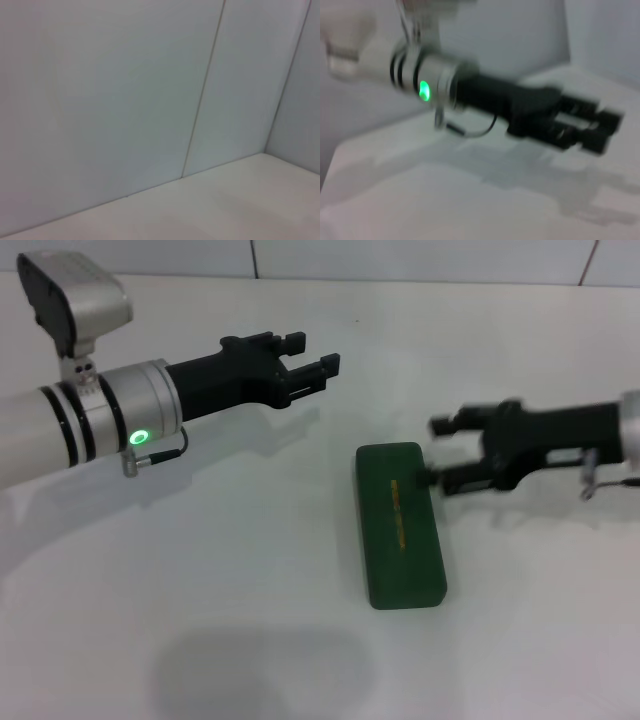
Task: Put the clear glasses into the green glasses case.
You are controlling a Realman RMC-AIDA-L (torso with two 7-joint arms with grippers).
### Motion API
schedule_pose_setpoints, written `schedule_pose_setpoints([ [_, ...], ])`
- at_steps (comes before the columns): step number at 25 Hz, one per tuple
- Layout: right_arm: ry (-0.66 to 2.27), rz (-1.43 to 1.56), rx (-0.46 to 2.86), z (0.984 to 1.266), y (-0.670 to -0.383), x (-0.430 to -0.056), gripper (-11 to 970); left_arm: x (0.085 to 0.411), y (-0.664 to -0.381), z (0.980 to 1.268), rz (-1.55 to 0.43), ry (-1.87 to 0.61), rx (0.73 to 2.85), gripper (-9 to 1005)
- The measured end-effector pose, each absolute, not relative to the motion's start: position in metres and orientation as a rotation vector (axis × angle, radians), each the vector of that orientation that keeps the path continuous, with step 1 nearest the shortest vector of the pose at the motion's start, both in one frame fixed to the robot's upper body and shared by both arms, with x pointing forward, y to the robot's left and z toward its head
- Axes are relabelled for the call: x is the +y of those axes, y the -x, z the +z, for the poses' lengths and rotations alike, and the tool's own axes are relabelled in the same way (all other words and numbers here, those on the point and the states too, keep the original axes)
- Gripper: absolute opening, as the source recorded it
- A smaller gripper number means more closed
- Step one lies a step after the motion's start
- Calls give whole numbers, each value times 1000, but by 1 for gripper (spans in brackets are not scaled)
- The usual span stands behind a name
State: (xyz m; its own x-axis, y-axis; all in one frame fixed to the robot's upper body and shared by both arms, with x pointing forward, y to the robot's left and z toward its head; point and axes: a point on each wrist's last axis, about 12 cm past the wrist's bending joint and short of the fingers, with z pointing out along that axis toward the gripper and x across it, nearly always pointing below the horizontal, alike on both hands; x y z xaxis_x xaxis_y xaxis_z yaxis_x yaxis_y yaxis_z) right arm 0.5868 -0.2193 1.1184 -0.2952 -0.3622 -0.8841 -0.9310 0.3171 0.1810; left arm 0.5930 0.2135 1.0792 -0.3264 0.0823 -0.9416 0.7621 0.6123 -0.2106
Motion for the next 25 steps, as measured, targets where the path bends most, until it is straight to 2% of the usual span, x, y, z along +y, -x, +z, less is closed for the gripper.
schedule_pose_setpoints([
  [2,990,887,1792,1119,-581,-253,843,216,-593,1079,-806,-671,1787,611],
  [3,990,887,1792,1119,-581,-253,843,217,-593,1079,-803,-659,1780,611],
  [7,664,815,1605,1106,-563,-295,843,224,-593,1081,-775,-593,1731,611],
  [10,443,731,1417,1093,-545,-311,843,227,-594,1082,-754,-554,1690,612],
  [12,394,658,1313,1089,-536,-314,843,226,-592,1083,-756,-563,1654,612],
  [14,426,614,1248,1090,-533,-309,843,222,-585,1083,-775,-613,1593,612],
  [19,744,719,1261,1088,-535,-276,843,221,-555,1078,-817,-726,1424,612],
  [25,910,784,1310,1083,-531,-272,843,229,-539,1076,-843,-804,1363,612],
])
